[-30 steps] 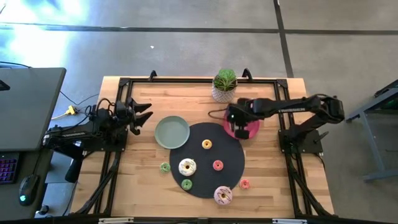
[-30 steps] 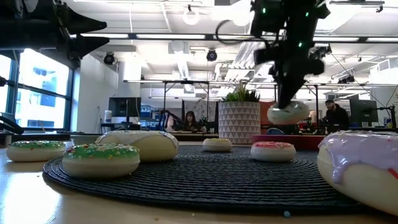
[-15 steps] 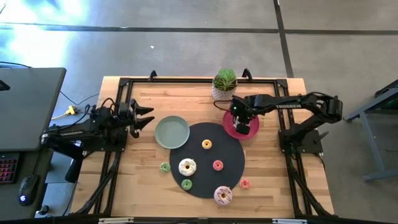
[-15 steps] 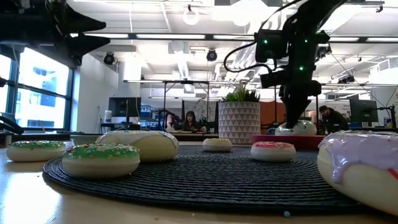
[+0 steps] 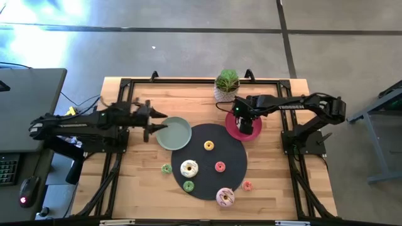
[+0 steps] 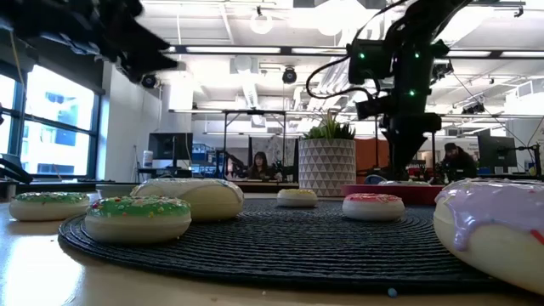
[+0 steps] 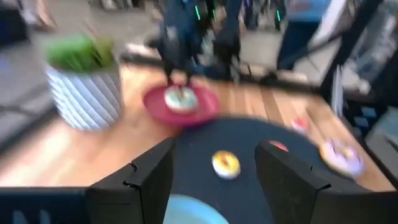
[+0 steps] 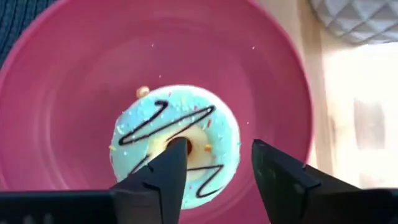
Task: Pick & Place donuts
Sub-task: Put the big white doughnut on the red plate
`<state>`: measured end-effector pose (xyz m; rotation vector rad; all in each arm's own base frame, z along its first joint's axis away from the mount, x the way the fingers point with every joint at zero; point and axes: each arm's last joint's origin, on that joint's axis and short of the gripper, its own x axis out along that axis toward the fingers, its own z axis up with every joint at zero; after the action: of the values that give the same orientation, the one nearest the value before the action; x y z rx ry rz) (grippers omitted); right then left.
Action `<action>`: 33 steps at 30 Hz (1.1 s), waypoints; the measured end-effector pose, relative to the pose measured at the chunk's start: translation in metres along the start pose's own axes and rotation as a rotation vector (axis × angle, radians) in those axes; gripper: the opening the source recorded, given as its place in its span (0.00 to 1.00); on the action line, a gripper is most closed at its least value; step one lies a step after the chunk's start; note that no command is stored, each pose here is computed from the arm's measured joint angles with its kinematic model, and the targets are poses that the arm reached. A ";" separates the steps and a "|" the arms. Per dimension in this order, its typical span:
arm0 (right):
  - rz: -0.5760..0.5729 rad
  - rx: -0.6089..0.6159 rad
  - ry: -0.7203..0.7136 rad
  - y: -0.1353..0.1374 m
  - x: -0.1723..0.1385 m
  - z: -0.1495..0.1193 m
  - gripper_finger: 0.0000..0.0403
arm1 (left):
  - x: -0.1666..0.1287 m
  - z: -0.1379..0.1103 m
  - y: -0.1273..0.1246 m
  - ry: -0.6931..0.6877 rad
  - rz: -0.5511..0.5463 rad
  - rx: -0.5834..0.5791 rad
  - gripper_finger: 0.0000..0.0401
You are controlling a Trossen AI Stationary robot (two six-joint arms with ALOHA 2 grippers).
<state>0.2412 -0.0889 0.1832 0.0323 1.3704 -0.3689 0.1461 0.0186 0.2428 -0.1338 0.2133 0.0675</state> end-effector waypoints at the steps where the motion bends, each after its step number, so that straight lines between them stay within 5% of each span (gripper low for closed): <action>1: 0.000 -0.001 -0.004 0.000 -0.003 0.002 0.44 | 0.006 -0.002 0.000 0.037 -0.020 -0.003 0.53; 14: 0.102 -0.216 -0.208 0.046 -0.060 0.040 0.45 | 0.082 -0.019 -0.002 0.396 -0.294 -0.062 0.53; 24: 0.192 -0.314 -0.312 0.099 -0.078 0.039 0.45 | 0.138 -0.025 -0.046 0.526 -0.544 0.141 0.53; 33: 0.233 -0.244 -0.297 0.120 -0.083 0.031 0.45 | 0.171 -0.050 -0.069 0.682 -0.432 0.189 0.53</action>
<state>0.2907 0.0365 0.2469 -0.0622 1.0950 -0.0080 0.3079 -0.0481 0.1659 -0.0076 0.8633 -0.4355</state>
